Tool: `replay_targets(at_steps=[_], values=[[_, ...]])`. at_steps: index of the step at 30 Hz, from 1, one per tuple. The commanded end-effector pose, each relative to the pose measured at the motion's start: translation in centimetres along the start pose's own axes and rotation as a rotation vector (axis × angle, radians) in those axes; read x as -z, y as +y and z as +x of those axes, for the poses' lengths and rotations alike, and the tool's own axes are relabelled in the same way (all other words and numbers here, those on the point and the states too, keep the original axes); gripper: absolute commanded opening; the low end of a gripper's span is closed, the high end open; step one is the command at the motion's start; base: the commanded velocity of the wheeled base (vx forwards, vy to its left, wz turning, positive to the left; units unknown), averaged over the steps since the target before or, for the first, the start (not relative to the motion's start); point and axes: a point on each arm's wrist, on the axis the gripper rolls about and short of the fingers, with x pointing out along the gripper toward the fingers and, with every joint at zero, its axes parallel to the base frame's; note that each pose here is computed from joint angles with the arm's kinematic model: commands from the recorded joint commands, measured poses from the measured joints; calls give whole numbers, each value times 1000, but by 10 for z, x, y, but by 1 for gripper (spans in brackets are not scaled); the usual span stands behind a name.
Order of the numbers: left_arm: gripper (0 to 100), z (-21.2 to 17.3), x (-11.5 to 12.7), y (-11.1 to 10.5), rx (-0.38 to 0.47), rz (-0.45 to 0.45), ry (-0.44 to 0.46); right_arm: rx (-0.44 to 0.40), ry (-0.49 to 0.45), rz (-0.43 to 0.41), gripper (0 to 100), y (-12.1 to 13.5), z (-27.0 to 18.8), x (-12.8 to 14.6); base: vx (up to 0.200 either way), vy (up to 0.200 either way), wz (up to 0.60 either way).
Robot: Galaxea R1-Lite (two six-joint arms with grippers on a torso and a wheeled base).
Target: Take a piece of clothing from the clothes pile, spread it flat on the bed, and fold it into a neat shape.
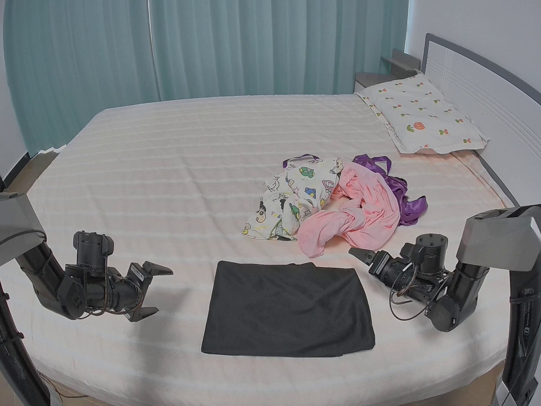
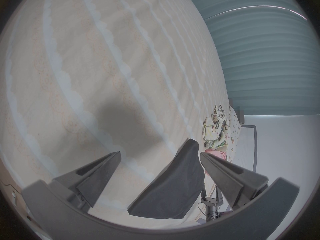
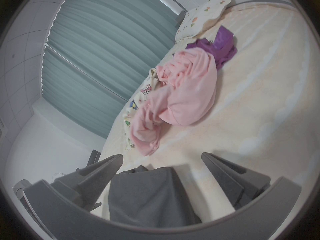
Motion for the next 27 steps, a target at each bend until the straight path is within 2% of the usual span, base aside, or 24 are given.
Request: replay_targets(at_steps=[1, 2, 4, 6, 7, 8, 10, 13, 18, 21, 27], values=[[100, -26, 5, -14, 79, 39, -41, -63, -104, -16, 100, 29, -59, -28, 0, 0, 0], [100, -51, 10, -26, 169, 72, -84, -72, -136, -45, 100, 37, -86, -35, 0, 0, 0], [100, -77, 19, -38, 267, 136, -126, -78, -165, -84, 100, 43, -117, -38, 0, 0, 0], [100, -94, 27, -46, 328, 175, -153, -80, -188, -117, 100, 46, -138, -39, 0, 0, 0], [100, -116, 37, -52, 387, 207, -204, -83, -219, -165, 100, 49, -161, -40, 0, 0, 0], [100, -116, 37, -52, 387, 207, -204, -83, -219, -165, 100, 49, -161, -40, 0, 0, 0], [100, -153, 56, -54, 470, 282, -302, -85, -293, -263, 100, 52, -196, -42, 0, 0, 0], [100, -188, 73, -43, 528, 387, -417, -59, -379, -387, 100, 52, -232, -42, 0, 0, 0], [100, -235, 99, -21, 571, 536, -556, -47, -451, -444, 100, 59, -275, -37, 0, 0, 0], [100, -249, 108, -11, 544, 573, -588, -48, -448, -462, 100, 60, -292, -29, 0, 0, 0], [100, -277, 134, 28, 531, 715, -708, -29, -426, -487, 100, 51, -331, -1, 0, 0, 0]])
